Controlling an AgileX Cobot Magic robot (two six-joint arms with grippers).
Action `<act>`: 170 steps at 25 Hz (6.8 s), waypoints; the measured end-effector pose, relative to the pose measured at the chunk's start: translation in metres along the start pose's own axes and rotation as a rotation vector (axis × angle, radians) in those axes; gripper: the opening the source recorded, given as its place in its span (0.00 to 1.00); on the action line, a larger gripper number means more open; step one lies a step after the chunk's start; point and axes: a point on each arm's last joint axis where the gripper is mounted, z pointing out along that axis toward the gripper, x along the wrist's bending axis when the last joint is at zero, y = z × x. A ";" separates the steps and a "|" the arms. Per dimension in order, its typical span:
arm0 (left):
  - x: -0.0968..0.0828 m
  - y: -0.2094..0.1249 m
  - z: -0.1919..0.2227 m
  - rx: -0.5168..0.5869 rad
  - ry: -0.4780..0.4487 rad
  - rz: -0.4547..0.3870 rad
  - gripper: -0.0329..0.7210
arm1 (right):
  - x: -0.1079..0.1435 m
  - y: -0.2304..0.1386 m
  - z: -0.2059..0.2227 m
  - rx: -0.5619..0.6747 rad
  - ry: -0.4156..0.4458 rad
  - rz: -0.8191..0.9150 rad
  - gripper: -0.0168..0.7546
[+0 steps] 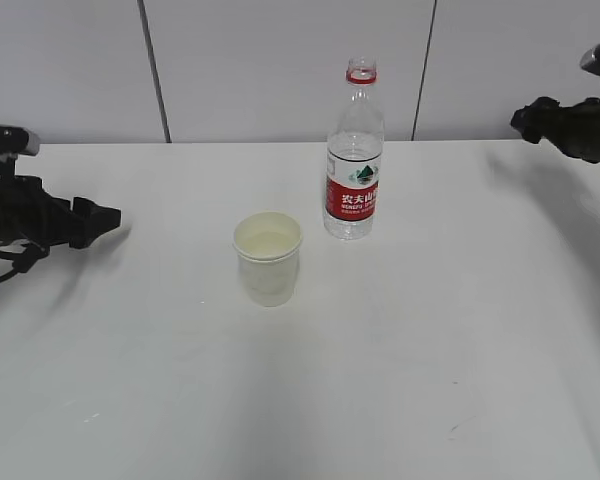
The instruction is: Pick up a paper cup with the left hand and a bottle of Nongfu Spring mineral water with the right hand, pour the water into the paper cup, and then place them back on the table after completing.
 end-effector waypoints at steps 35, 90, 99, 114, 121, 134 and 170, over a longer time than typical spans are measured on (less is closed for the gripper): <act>0.015 0.065 -0.071 0.286 0.627 -0.070 0.67 | 0.022 0.052 -0.020 0.160 0.125 0.075 0.79; -0.170 -0.065 -0.377 -0.050 0.361 -0.177 0.74 | 0.042 0.055 -0.032 0.215 0.331 -0.041 0.79; -0.176 -0.073 -0.387 -0.128 0.362 -0.157 0.74 | 0.042 0.055 -0.033 0.213 0.336 -0.056 0.79; -0.176 -0.073 -0.387 -0.129 0.358 -0.161 0.74 | 0.042 0.055 -0.033 0.213 0.336 -0.057 0.79; -0.176 -0.073 -0.387 -0.129 0.358 -0.161 0.69 | 0.042 0.055 -0.033 0.213 0.338 -0.058 0.79; -0.176 -0.073 -0.387 -0.129 0.358 -0.161 0.69 | 0.044 0.046 -0.034 0.148 0.398 -0.096 0.79; -0.176 -0.073 -0.387 -0.130 0.358 -0.162 0.64 | 0.094 0.051 -0.222 0.582 -0.224 -0.314 0.79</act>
